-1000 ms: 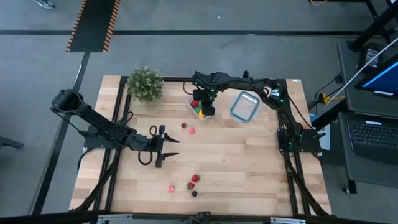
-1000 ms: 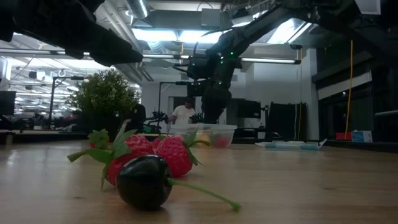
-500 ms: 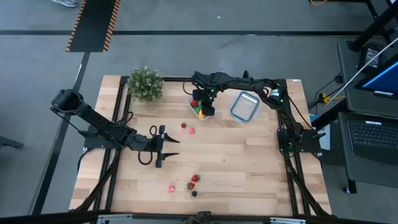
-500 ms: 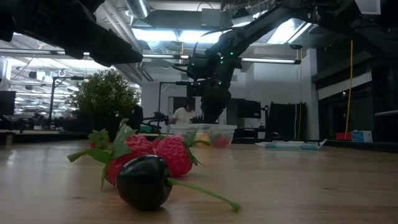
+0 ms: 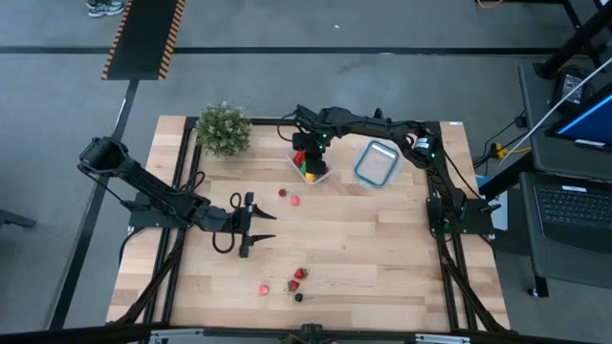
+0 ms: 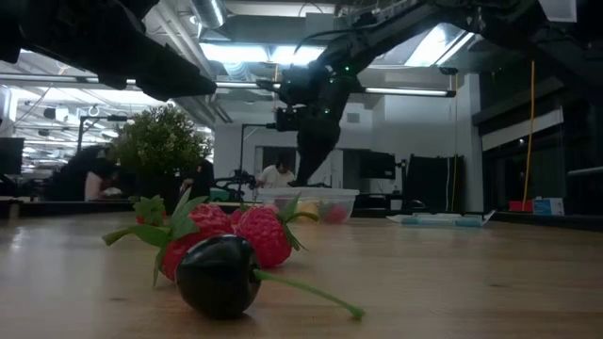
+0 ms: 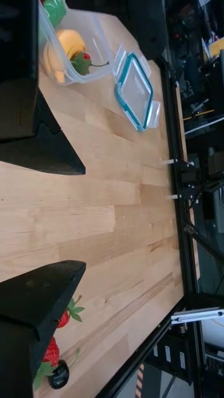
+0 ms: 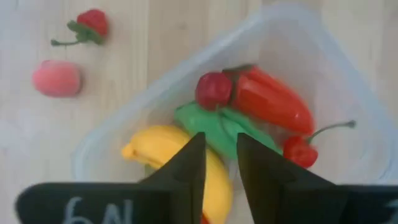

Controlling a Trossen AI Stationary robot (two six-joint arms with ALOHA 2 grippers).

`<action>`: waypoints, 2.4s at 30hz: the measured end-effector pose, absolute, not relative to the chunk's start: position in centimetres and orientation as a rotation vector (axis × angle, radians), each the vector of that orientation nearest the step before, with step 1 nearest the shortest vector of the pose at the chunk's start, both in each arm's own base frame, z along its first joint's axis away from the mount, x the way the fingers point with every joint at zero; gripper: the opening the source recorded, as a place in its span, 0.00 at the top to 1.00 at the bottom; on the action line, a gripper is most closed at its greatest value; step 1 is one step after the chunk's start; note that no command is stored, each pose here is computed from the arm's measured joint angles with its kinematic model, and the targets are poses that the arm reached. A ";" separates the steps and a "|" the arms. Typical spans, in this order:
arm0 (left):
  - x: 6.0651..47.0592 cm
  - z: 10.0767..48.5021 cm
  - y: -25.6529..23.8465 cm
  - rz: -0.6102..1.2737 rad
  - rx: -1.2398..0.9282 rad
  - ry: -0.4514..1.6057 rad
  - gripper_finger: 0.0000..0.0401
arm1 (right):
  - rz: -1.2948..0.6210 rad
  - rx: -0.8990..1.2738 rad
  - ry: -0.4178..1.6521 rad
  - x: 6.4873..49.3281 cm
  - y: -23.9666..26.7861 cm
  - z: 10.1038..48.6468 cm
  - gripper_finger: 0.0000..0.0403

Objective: Pick and placing Produce into tupperware
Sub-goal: Put the red strawberry into the transparent container

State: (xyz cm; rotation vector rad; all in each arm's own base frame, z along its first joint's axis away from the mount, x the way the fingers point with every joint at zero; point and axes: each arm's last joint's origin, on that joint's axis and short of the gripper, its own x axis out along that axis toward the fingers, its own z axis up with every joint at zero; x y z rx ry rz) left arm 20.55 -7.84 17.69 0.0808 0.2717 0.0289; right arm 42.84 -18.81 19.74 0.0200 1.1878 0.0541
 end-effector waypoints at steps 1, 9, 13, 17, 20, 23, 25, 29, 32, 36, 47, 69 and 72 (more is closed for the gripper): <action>20.5 17.7 -7.8 0.029 0.081 0.272 0.43 | 0.045 0.044 1.200 42.7 -18.8 19.9 0.75; 20.5 17.7 -7.8 0.029 0.082 0.272 0.43 | 0.014 0.149 1.287 42.0 -18.5 21.9 0.72; 20.5 17.7 -7.8 0.029 0.082 0.272 0.43 | 0.013 0.171 1.276 41.9 -18.4 23.2 0.74; 20.6 17.7 -7.8 0.029 0.081 0.271 0.43 | 0.102 0.187 1.167 41.2 -17.8 25.7 0.74; 20.6 17.7 -7.8 0.029 0.083 0.270 0.43 | 0.134 0.192 1.110 40.1 -17.2 27.8 0.74; 20.6 17.7 -7.8 0.060 0.087 0.267 0.43 | 0.125 0.174 1.059 38.4 -16.3 29.6 0.74; 20.6 17.7 -7.7 0.081 0.090 0.265 0.43 | 0.112 0.166 1.013 37.2 -15.4 30.5 0.74; 20.6 17.7 -7.7 0.091 0.091 0.263 0.43 | 0.103 0.137 0.920 34.4 -13.1 30.8 0.74; 20.6 17.7 -7.7 0.091 0.090 0.263 0.43 | 0.106 0.110 0.830 32.0 -11.1 30.4 0.74; 20.6 17.9 -7.7 0.091 0.080 0.250 0.43 | 0.091 0.100 0.744 28.6 -9.0 29.4 0.74; 20.6 18.0 -7.7 0.095 0.042 0.236 0.43 | 0.109 0.064 0.428 20.6 -4.5 25.2 0.74; 21.2 17.9 -6.6 0.190 0.016 0.327 0.43 | 0.115 0.097 0.322 17.9 -3.4 19.6 0.74; 21.7 18.5 -6.8 0.205 0.085 0.465 0.43 | 0.115 0.097 0.322 17.9 -3.4 19.6 0.74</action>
